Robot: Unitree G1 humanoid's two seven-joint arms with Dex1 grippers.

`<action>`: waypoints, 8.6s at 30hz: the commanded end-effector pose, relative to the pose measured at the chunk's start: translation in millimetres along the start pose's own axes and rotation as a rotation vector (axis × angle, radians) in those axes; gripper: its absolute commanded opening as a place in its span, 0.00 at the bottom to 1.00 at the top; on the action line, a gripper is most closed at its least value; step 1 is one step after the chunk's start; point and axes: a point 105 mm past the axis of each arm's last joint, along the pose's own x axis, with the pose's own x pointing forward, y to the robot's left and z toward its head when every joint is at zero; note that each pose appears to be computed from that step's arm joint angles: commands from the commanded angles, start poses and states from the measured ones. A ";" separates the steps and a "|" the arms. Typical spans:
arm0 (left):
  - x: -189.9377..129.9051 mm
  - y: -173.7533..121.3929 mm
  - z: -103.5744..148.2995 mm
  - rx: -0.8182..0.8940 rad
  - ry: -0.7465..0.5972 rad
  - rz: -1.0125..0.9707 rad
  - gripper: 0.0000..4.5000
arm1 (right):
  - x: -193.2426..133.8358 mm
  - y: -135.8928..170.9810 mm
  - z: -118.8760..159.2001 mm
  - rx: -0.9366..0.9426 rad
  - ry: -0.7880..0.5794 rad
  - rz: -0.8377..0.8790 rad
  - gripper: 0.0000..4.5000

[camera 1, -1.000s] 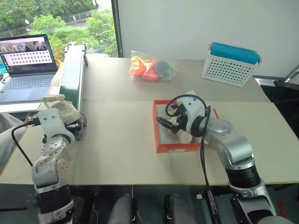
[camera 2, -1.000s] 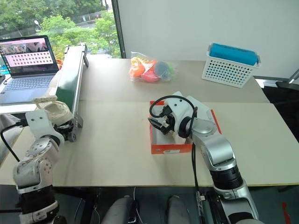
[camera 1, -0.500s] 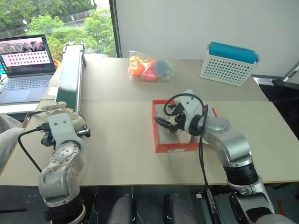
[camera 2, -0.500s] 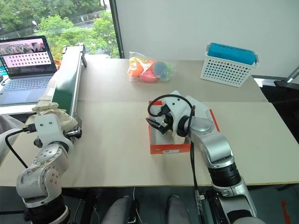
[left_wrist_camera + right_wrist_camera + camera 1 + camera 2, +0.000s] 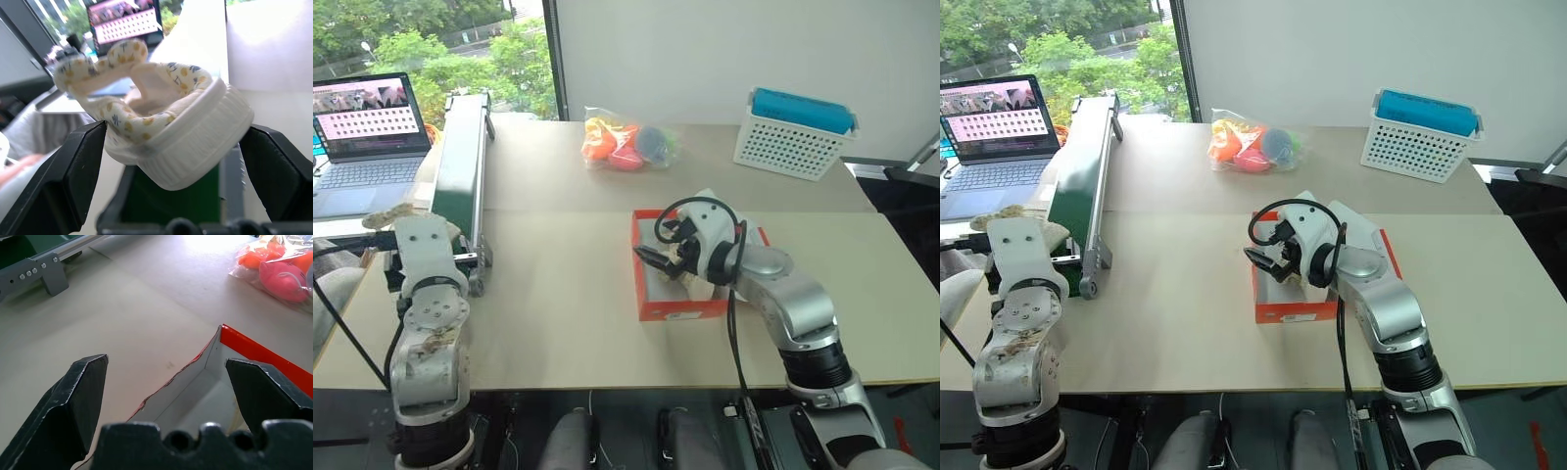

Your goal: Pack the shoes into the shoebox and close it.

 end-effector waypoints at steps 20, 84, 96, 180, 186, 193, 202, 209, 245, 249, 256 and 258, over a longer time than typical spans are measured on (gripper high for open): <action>4.3 -6.7 -14.1 -0.022 0.028 -0.049 0.88 | -3.7 -7.2 9.1 -0.003 -0.033 -0.044 1.00; -98.5 -129.3 73.9 0.305 -1.001 -0.877 0.17 | 6.1 -32.6 88.6 0.955 -0.164 0.311 0.41; -96.4 -142.1 64.2 -0.019 -0.638 -1.138 0.76 | -2.9 -76.8 73.7 1.067 -0.270 0.061 0.41; -114.0 -136.0 19.3 -0.160 -0.018 -1.587 0.76 | 46.2 -49.5 -85.4 0.197 0.601 -0.186 0.41; -114.7 -137.8 19.1 -0.139 -0.034 -1.599 0.77 | 37.5 -72.0 -61.6 0.281 0.489 -0.257 0.56; -113.9 -140.2 17.7 -0.131 -0.036 -1.606 0.77 | 30.9 -64.1 -22.5 0.344 0.382 -0.173 0.99; -112.5 -142.4 17.0 -0.122 -0.043 -1.615 0.77 | -21.7 -77.4 44.0 0.340 0.189 -0.168 0.99; -116.3 -149.5 18.8 -0.096 -0.066 -1.664 0.77 | -93.2 -81.5 34.4 0.320 0.146 -0.191 0.70; -116.3 -168.8 25.6 -0.080 -0.085 -1.759 0.77 | -163.3 -112.8 -149.1 1.129 0.427 -0.821 0.01; -116.6 -169.9 25.7 -0.079 -0.089 -1.761 0.77 | -151.9 -118.5 -155.8 1.301 0.440 -0.868 0.01; -116.2 -169.5 26.7 -0.078 -0.097 -1.759 0.77 | -151.7 -136.3 -169.1 1.450 0.334 -0.974 0.01; -115.4 -168.3 27.5 -0.072 -0.101 -1.754 0.77 | -145.9 -143.1 -166.3 1.511 0.219 -0.983 0.01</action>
